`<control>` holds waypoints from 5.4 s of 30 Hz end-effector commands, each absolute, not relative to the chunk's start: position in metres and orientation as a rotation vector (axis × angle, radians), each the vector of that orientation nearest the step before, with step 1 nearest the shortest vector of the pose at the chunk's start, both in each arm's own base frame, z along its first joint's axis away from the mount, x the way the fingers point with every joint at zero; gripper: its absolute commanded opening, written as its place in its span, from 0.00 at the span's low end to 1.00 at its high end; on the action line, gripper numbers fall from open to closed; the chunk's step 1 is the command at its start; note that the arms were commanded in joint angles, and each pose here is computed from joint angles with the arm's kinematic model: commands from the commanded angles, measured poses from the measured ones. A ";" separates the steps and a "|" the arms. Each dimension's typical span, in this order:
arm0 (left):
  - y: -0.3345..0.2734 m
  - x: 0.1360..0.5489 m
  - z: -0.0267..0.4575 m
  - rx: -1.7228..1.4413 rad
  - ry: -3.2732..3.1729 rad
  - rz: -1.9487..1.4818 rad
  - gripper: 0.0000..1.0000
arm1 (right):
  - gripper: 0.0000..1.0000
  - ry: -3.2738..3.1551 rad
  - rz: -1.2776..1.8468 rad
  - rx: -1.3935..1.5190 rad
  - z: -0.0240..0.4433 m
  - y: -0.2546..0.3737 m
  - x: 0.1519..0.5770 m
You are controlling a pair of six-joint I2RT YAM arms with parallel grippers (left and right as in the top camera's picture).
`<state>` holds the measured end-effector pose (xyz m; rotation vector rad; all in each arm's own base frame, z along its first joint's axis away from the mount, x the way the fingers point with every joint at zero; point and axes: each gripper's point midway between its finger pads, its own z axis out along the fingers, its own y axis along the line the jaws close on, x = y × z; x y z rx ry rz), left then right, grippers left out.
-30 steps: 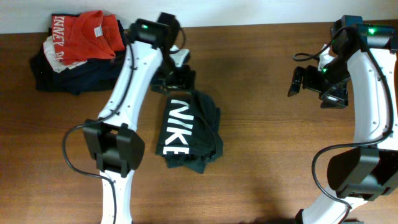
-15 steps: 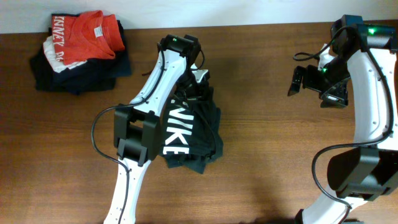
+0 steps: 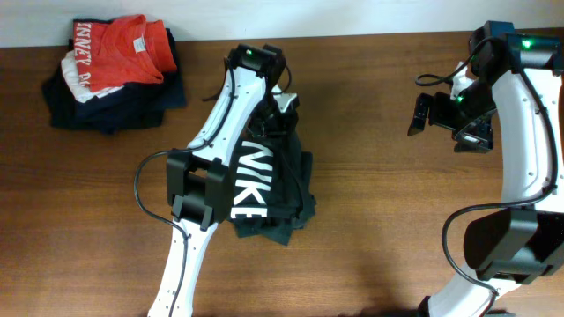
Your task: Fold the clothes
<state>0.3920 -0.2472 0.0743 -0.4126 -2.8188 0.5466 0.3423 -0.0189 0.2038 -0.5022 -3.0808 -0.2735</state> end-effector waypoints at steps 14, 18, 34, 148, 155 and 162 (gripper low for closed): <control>-0.350 0.312 0.065 -0.936 -2.661 0.500 0.80 | 0.99 -3.091 -0.283 -0.496 0.206 -0.017 0.343; -0.326 0.342 0.112 -0.888 -2.786 0.575 0.99 | 0.99 -3.085 -0.283 -0.518 0.206 -0.016 0.343; -0.258 0.231 0.056 -0.751 -2.525 0.299 0.78 | 0.99 -3.073 -0.244 -0.465 0.206 -0.020 0.336; -0.186 0.337 0.043 -0.512 -2.995 0.402 0.18 | 0.04 -3.015 -0.487 -0.265 -0.001 0.171 0.216; -0.133 0.349 0.022 -0.409 -3.080 0.034 0.18 | 0.04 -2.940 -0.139 -0.513 -0.003 0.106 0.201; -0.137 0.384 0.086 -0.367 -3.151 0.202 0.46 | 0.87 -3.005 -0.001 -0.485 0.080 0.067 0.251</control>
